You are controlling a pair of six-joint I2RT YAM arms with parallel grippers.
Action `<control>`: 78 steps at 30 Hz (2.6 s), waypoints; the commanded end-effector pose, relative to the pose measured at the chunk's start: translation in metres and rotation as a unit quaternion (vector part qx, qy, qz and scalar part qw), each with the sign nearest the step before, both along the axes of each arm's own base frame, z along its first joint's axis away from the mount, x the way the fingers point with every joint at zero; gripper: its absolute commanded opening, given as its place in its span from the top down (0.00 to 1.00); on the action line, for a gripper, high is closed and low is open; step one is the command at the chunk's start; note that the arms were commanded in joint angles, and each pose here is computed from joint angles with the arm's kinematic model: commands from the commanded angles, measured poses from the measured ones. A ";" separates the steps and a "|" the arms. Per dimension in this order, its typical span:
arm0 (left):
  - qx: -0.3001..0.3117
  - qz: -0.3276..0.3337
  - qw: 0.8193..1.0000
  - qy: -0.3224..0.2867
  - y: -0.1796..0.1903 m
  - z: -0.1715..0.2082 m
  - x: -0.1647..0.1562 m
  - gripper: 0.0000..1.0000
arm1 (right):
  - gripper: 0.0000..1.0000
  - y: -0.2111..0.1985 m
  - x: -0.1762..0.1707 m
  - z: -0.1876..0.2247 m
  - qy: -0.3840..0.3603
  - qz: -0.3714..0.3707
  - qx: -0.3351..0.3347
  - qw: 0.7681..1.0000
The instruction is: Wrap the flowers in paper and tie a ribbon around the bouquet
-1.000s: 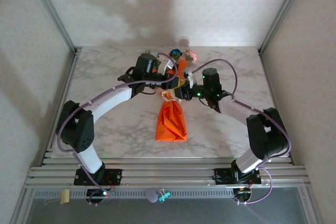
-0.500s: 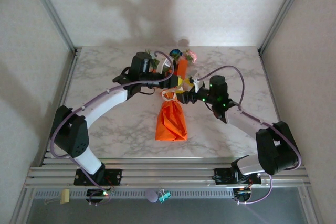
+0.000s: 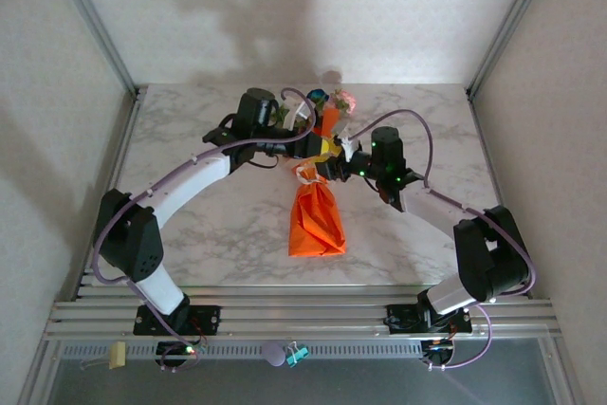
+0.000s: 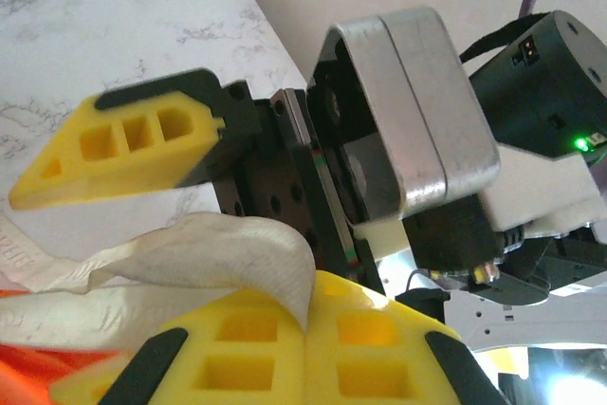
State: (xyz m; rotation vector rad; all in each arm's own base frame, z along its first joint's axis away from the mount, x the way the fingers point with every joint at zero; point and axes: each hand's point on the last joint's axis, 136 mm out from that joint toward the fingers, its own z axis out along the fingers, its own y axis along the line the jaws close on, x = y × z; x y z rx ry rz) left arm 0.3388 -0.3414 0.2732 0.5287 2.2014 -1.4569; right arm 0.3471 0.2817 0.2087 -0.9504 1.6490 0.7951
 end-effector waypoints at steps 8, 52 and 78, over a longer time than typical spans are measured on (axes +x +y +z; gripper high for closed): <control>0.017 0.013 1.000 -0.007 0.005 -0.003 0.009 1.00 | 0.69 0.002 -0.006 0.011 0.026 -0.003 0.035 0.999; -0.187 0.621 0.527 0.549 0.047 -0.153 0.086 0.36 | 1.00 -0.010 -0.009 -0.022 0.207 -0.089 0.013 0.974; -0.144 0.618 0.529 0.564 0.050 -0.194 0.097 0.76 | 1.00 -0.006 -0.008 -0.022 0.209 -0.080 0.006 0.975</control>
